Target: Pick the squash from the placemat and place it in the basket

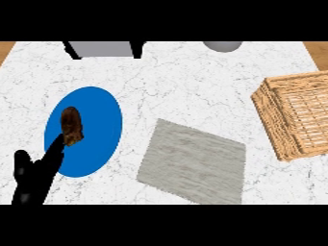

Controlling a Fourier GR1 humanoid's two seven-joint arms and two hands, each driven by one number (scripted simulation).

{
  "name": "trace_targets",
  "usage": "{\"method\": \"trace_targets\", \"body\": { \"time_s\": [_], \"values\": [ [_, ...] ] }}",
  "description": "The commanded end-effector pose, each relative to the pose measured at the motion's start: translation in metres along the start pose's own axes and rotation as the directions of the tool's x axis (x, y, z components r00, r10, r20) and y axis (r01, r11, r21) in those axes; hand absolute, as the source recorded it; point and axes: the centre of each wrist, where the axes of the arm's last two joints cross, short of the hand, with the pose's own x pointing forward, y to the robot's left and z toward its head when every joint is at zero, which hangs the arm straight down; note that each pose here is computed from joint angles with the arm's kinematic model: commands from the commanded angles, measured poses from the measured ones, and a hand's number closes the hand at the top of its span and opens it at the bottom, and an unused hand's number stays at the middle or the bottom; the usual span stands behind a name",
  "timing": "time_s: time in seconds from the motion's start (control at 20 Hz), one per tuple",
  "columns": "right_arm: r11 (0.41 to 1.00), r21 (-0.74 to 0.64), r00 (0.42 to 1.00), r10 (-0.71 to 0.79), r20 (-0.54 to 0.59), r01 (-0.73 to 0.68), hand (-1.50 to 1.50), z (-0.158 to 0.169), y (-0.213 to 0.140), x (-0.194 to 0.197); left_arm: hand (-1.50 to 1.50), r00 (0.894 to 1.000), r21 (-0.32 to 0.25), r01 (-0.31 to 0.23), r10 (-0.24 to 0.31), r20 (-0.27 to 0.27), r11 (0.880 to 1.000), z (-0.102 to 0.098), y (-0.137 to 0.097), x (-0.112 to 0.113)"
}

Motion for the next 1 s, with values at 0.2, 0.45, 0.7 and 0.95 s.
{"method": "trace_targets", "body": {
  "time_s": [0.2,0.45,0.7,0.95],
  "values": [
    [0.999,0.035,1.000,0.007,0.001,-0.007,1.50,-0.029,-0.036,-0.036,0.00,0.997,0.007,0.012,-0.011,-0.078,1.000,-0.007,0.003,-0.015],
    [0.999,0.028,0.997,-0.039,-0.060,0.041,1.50,-0.065,-0.003,-0.083,0.00,0.995,-0.027,0.019,-0.022,-0.096,0.999,-0.008,-0.009,-0.015],
    [0.978,0.017,0.972,-0.202,-0.124,0.206,1.50,-0.079,-0.009,-0.105,0.00,0.995,-0.022,0.007,-0.009,-0.095,1.000,-0.004,-0.009,-0.017],
    [0.976,0.038,0.969,-0.208,-0.135,0.214,1.50,-0.086,-0.003,-0.136,0.00,0.995,-0.026,0.000,-0.003,-0.095,1.000,-0.018,-0.005,-0.017]
  ]
}}
